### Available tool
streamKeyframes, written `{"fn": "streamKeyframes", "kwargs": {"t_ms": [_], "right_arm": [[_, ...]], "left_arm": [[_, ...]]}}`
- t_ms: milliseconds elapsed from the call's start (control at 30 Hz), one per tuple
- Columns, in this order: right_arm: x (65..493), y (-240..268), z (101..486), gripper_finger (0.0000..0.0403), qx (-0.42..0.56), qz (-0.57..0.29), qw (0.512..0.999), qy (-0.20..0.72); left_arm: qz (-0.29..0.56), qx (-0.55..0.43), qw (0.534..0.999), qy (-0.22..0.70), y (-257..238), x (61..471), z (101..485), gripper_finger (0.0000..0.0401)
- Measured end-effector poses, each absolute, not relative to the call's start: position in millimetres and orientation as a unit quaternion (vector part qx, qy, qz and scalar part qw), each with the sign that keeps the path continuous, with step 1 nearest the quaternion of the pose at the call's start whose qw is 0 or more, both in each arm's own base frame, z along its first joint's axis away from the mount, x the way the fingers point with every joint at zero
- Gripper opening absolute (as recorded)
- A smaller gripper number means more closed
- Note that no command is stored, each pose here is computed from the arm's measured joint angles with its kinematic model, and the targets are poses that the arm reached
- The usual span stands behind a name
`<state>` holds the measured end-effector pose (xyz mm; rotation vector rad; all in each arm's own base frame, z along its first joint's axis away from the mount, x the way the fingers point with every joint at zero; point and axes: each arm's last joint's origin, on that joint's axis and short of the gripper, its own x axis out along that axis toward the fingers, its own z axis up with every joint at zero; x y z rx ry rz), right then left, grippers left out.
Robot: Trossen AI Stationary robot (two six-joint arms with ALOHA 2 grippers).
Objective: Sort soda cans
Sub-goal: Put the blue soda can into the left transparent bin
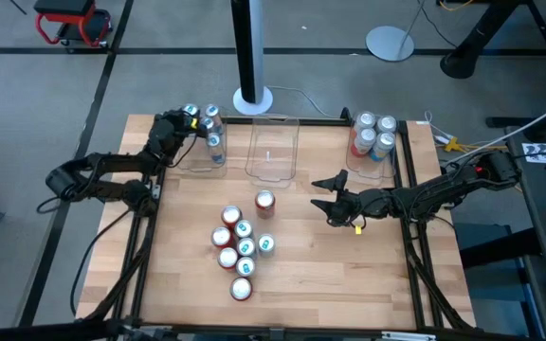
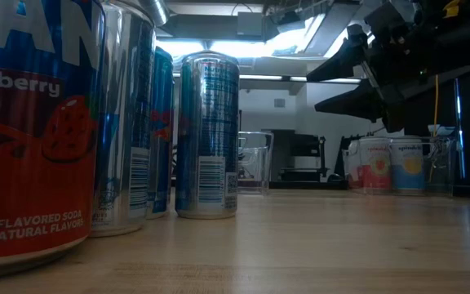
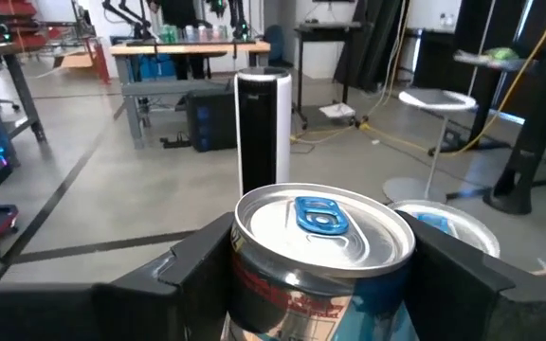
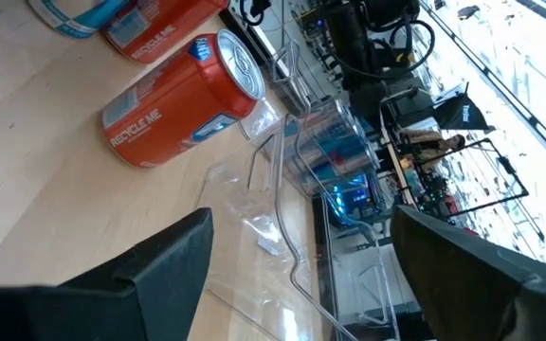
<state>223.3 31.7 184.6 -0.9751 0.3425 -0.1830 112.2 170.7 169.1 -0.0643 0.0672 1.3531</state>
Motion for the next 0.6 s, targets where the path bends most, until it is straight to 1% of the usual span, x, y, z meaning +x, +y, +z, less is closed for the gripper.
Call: {"fn": "streamKeyframes", "kwargs": {"t_ms": [100,300,600], "right_arm": [[223.4,31.7,184.8,0.0321,-0.465,-0.088,0.866,0.162],[223.3,31.6,184.9,0.0321,-0.465,-0.088,0.866,0.162],[223.5,31.7,185.3,0.0321,-0.468,-0.088,0.865,0.161]], "left_arm": [[0.625,-0.026,0.781,0.010,170.9,112.4,173.3,0.0239],[0.619,-0.032,0.783,0.057,170.2,112.8,165.1,0.0239],[0.615,-0.027,0.787,0.050,168.5,111.9,164.6,0.0239]]}}
